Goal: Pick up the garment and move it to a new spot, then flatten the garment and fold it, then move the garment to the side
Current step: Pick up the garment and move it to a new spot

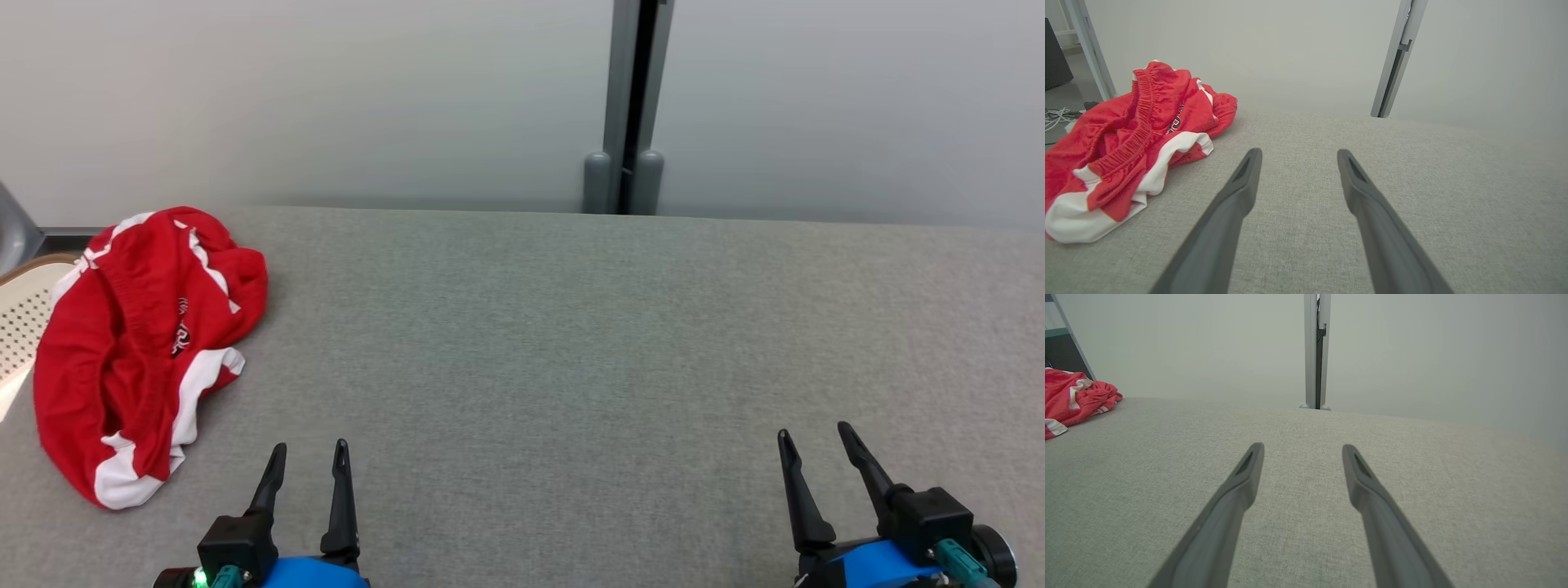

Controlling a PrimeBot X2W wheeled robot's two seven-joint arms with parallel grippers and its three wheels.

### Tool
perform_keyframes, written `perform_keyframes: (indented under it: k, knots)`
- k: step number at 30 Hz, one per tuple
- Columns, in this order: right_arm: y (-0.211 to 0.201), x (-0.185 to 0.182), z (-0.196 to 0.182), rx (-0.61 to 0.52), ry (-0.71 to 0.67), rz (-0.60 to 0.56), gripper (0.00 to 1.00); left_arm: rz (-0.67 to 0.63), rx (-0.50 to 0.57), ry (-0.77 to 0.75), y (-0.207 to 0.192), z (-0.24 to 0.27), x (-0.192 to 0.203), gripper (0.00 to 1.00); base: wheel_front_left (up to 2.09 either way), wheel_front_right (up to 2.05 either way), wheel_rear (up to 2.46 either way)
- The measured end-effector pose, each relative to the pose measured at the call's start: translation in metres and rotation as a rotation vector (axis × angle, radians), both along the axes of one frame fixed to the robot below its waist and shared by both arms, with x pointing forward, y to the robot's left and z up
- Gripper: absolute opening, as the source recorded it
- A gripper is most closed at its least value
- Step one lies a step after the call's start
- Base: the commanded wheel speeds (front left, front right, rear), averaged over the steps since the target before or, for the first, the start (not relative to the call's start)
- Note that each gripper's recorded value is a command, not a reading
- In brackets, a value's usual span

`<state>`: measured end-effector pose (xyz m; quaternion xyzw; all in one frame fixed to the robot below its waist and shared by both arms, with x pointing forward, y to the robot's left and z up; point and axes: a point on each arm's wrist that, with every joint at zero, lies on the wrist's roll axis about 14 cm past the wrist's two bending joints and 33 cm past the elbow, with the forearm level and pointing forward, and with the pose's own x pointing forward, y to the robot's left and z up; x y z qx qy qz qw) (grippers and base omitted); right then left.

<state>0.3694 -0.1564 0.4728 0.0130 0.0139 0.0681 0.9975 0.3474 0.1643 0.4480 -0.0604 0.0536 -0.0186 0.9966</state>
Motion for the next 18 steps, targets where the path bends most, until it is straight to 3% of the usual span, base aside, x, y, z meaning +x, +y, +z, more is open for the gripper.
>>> perform_keyframes:
  k: [7,18]
  knots:
    - [0.018,0.008,0.003,-0.002,-0.008,0.054,1.0,0.059,-0.001,-0.031,0.018,0.01,-0.012,1.0,0.0,0.0,0.0]
    - [0.126,0.028,0.011,0.001,-0.028,0.359,1.0,0.364,0.009,-0.058,0.102,0.016,-0.079,1.0,0.0,0.0,0.0]
